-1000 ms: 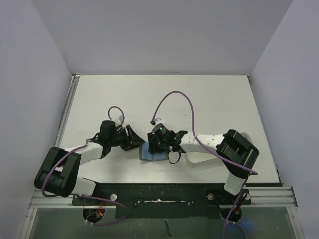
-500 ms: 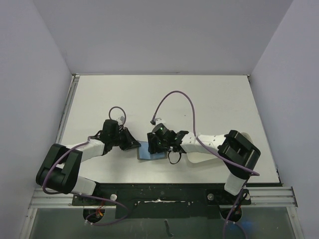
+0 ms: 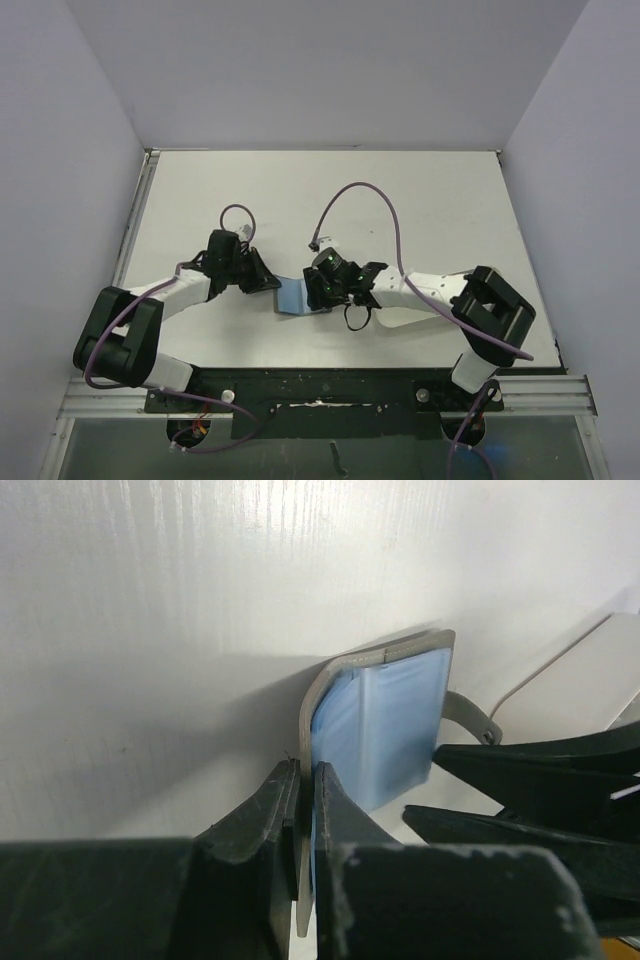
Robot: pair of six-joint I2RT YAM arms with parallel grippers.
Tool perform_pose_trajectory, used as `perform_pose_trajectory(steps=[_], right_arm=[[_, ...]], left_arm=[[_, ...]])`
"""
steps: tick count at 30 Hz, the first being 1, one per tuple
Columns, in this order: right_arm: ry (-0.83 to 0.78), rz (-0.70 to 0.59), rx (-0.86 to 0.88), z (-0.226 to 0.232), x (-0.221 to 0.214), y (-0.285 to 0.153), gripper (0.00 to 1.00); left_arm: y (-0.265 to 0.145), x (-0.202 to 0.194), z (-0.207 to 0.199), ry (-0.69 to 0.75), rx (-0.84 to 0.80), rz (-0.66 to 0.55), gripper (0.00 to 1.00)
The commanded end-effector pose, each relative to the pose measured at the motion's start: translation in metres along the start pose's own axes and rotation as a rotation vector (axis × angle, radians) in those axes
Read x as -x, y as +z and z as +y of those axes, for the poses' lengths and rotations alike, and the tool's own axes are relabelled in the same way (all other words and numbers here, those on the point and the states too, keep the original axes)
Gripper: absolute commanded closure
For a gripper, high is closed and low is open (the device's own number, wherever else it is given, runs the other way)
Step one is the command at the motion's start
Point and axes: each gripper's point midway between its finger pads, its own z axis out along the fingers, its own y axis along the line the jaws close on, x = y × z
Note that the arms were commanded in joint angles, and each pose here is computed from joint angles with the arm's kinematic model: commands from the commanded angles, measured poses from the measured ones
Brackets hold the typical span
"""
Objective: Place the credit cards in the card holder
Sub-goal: Open the card holder at the center of the board, then adjust the storage box at the center of the board.
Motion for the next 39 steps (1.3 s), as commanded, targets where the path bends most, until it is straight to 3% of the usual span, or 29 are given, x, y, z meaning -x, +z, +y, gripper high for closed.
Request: perform_pose_trajectory(steps=[1, 7, 11, 21, 29, 39], right_arm=[[-0.019, -0.161, -0.005, 0.010, 0.057, -0.048, 0.53], [-0.010, -0.232, -0.066, -0.003, 0.080, -0.094, 0.53], [0.006, -0.263, -0.204, -0.033, 0.090, -0.124, 0.52], [0.136, -0.254, -0.595, -0.147, 0.078, -0.194, 0.52], [0.179, -0.248, -0.873, -0.229, 0.049, -0.245, 0.46], [0.106, -0.210, -0.853, -0.285, 0.056, -0.263, 0.45]], left_arm=[[-0.011, 0.010, -0.017, 0.050, -0.024, -0.006, 1.00], [-0.027, 0.011, -0.027, 0.089, -0.014, 0.006, 1.00], [-0.040, 0.010, -0.031, 0.140, 0.009, 0.043, 1.00], [-0.050, -0.009, -0.041, 0.203, -0.086, 0.102, 1.00], [-0.056, -0.017, -0.050, 0.235, -0.150, 0.129, 1.00], [-0.059, -0.026, -0.058, 0.244, -0.211, 0.168, 1.00]])
